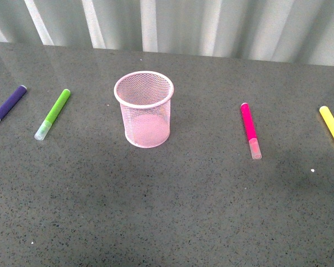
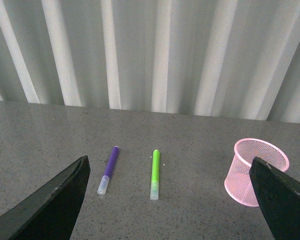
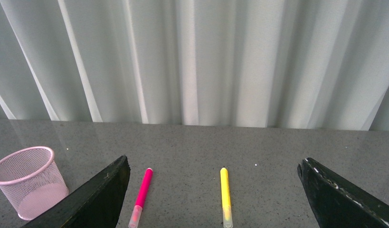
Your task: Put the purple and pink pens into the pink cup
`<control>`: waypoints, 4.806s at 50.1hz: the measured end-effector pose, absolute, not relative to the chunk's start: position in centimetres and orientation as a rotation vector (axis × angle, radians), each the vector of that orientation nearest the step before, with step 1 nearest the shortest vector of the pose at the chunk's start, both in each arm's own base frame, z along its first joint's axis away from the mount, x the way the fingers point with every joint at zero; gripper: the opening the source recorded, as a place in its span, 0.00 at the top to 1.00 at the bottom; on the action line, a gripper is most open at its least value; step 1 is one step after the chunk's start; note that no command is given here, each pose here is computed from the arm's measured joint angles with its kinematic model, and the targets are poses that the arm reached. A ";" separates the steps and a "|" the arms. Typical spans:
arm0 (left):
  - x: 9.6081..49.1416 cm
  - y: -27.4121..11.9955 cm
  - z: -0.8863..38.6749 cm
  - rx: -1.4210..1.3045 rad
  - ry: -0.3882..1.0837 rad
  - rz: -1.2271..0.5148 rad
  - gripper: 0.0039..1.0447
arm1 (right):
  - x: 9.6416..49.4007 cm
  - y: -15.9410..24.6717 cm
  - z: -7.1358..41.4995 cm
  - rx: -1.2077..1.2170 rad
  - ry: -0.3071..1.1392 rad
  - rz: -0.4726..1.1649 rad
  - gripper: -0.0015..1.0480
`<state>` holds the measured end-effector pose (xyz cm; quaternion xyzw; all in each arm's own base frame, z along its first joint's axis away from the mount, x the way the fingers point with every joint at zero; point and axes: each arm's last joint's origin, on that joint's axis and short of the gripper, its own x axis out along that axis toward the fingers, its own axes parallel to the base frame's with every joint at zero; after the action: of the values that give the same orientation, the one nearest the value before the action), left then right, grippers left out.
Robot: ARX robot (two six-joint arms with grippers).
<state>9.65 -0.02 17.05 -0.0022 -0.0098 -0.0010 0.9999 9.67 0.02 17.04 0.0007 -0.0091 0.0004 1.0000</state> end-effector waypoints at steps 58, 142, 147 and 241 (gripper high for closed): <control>9.6 0.0 17.1 -0.005 -0.020 -0.002 0.06 | 9.7 0.0 17.0 0.001 -0.018 0.001 0.07; 41.5 9.6 9.5 0.031 0.532 -0.134 0.06 | 9.7 0.0 17.0 0.001 -0.018 0.001 0.07; 41.7 9.5 8.5 0.060 0.555 -0.172 0.06 | 9.7 0.0 17.0 0.001 -0.018 0.000 0.07; 42.3 8.4 6.0 0.183 0.717 -0.182 0.88 | 9.7 0.0 17.0 0.001 -0.018 0.001 0.07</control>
<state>42.34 8.37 6.00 0.0894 0.3497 -0.0890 0.9283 9.67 0.02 17.04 0.0007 -0.0091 0.0004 1.0000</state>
